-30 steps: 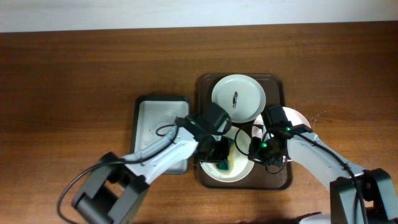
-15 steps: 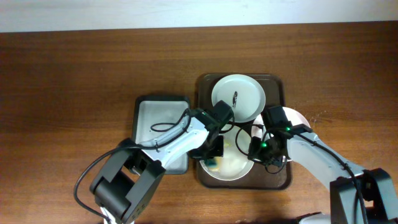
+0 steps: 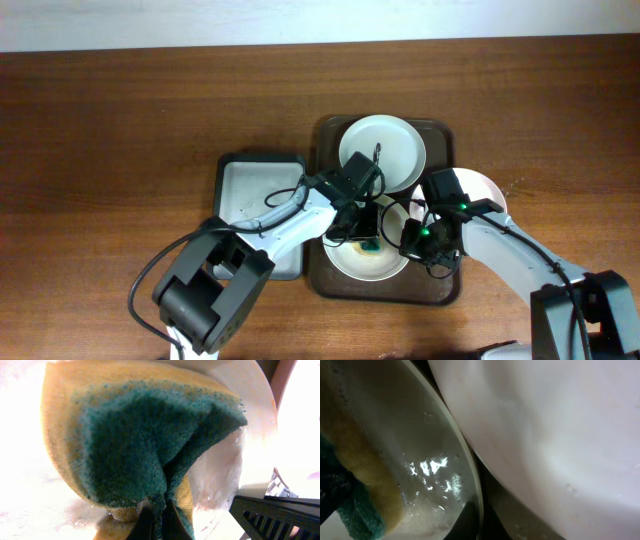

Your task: Clean dirty plates on tray and stack at the side

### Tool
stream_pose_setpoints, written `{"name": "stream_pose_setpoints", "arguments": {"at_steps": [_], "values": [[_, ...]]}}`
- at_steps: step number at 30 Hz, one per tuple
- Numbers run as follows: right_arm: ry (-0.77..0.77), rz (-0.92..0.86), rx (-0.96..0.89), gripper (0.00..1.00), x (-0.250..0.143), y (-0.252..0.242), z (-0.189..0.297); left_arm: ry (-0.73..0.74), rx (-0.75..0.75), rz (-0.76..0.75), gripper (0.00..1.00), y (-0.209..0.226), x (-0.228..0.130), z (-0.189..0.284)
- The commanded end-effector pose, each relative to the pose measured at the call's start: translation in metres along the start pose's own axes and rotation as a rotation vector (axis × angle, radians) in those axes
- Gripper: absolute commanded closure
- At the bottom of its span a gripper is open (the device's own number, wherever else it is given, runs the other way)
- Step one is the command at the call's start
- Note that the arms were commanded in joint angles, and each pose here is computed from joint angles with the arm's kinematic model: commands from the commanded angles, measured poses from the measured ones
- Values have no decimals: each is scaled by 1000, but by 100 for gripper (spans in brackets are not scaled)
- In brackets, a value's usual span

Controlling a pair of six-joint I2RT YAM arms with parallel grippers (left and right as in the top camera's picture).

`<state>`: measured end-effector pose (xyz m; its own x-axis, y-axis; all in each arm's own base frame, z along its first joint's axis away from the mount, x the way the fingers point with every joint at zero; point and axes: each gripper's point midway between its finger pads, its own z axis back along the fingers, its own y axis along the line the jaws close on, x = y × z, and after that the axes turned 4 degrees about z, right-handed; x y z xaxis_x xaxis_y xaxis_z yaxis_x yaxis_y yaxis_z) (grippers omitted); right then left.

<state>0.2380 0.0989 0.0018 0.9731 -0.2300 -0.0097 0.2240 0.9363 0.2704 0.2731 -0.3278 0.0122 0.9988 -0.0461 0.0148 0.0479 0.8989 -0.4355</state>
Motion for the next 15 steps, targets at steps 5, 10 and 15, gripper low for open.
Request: {"name": "stream_pose_setpoints", "arguments": {"at_steps": [5, 10, 15], "values": [[-55, 56, -17, 96, 3, -1, 10, -49, 305, 45, 100, 92, 17, 78], [-221, 108, -139, 96, 19, -10, 65, -303, 404, 142, 100, 145, 41, 196], [-470, 262, -464, 96, 37, 6, 150, -285, 451, 263, 100, 208, 36, 203]]}}
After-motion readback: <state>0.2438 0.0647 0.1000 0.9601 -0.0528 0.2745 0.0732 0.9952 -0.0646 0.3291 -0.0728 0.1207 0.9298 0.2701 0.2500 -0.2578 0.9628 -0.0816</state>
